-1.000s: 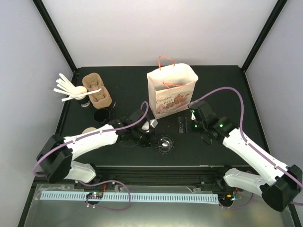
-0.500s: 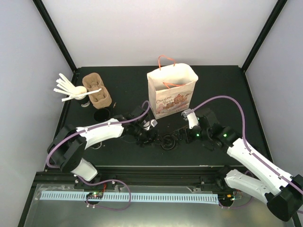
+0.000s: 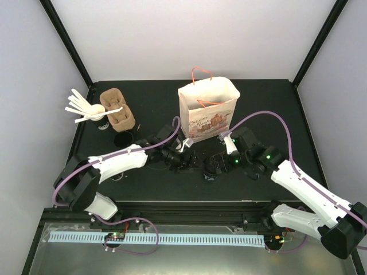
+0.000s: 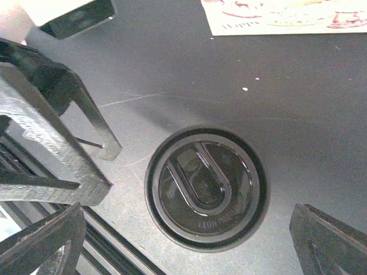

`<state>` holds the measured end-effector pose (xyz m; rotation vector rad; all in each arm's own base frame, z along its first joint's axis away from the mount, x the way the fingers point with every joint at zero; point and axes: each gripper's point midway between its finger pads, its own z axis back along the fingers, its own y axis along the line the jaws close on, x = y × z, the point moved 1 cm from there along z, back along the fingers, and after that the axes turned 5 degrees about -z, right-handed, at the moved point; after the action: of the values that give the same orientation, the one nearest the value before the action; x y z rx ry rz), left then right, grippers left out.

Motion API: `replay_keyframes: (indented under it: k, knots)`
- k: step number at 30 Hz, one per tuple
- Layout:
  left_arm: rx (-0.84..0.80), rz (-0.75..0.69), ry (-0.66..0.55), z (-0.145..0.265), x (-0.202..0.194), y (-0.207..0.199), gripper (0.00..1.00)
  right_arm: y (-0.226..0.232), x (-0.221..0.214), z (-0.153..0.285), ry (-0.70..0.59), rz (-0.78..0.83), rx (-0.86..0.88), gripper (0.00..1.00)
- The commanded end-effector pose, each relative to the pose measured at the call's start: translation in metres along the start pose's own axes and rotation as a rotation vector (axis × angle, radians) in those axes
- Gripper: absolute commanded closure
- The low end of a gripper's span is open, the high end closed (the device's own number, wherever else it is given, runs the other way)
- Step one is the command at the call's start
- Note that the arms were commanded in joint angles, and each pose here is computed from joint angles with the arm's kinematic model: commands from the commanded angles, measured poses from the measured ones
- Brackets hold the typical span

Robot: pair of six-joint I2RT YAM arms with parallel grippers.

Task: Pack the takeout coffee

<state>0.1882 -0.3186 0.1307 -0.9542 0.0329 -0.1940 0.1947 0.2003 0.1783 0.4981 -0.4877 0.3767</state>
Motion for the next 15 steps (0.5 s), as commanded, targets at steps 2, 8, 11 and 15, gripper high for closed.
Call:
replay_keyframes:
  k: [2, 8, 11, 15]
  knots:
    - [-0.085, -0.084, -0.073, 0.016, 0.01, -0.027, 0.2, -0.022, -0.001, 0.013, 0.022, -0.055, -0.177, 0.0]
    - [-0.008, -0.194, -0.218, 0.042, 0.018, -0.033, 0.18, -0.023, 0.012, 0.026, -0.047, -0.103, -0.205, 0.0]
    - [0.044, -0.239, -0.303, 0.061, 0.018, -0.032, 0.03, -0.022, 0.021, 0.038, -0.106, -0.172, -0.213, 0.0]
    - [0.093, -0.24, -0.414, 0.079, 0.016, -0.021, 0.01, -0.012, 0.022, 0.034, -0.105, -0.165, -0.144, 0.0]
